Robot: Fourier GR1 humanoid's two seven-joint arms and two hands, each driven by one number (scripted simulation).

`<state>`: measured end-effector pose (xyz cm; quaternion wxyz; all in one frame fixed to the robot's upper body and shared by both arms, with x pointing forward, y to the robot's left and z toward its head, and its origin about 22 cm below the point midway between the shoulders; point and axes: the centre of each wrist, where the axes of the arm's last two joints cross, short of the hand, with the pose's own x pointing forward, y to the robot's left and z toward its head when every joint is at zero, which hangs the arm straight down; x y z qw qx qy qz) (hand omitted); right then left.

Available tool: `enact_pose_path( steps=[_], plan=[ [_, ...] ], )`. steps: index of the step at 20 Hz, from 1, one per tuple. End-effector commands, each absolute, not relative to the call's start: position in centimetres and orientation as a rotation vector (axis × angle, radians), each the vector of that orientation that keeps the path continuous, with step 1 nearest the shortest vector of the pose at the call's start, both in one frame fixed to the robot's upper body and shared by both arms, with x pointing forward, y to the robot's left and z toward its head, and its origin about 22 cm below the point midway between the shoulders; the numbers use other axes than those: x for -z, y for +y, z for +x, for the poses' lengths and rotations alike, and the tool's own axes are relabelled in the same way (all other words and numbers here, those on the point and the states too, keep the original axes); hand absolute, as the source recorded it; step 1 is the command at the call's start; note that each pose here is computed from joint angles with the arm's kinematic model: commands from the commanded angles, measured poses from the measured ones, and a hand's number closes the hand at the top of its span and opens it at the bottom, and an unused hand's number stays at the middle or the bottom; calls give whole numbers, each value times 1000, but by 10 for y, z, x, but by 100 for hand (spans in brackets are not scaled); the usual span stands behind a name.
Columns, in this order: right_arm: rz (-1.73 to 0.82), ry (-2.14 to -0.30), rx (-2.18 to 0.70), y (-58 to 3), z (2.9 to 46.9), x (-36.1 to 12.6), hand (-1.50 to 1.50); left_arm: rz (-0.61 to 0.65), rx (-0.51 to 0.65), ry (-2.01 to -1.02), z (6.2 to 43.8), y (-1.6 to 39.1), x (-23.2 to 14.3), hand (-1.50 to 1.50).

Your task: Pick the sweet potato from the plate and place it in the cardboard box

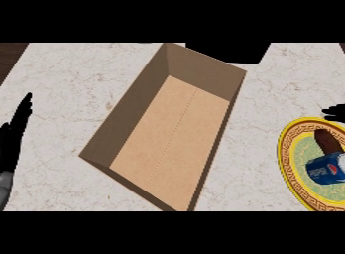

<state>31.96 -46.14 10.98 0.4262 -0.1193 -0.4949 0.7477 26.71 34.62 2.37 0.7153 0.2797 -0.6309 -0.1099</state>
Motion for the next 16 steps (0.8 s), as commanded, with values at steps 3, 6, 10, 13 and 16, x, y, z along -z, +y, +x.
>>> enact_pose_path(
  steps=[3, 6, 10, 13, 16],
  plan=[
    [-194, -1106, -1951, -440, 358, -105, -150, 614, 222, -1391, 271, 347, -16, 0],
    [-236, -1101, -2018, -444, 349, -68, -150, 640, 221, -1373, 276, 353, -9, 0],
    [-229, -1094, -2031, -430, 361, -61, -150, 632, 211, -1372, 275, 353, -22, 0],
    [-229, -1102, -2016, -436, 363, -61, -150, 638, 234, -1377, 260, 356, -26, 0],
    [-206, -1091, -2043, -438, 360, -68, -150, 656, 214, -1360, 264, 362, -13, 0]
  ],
)
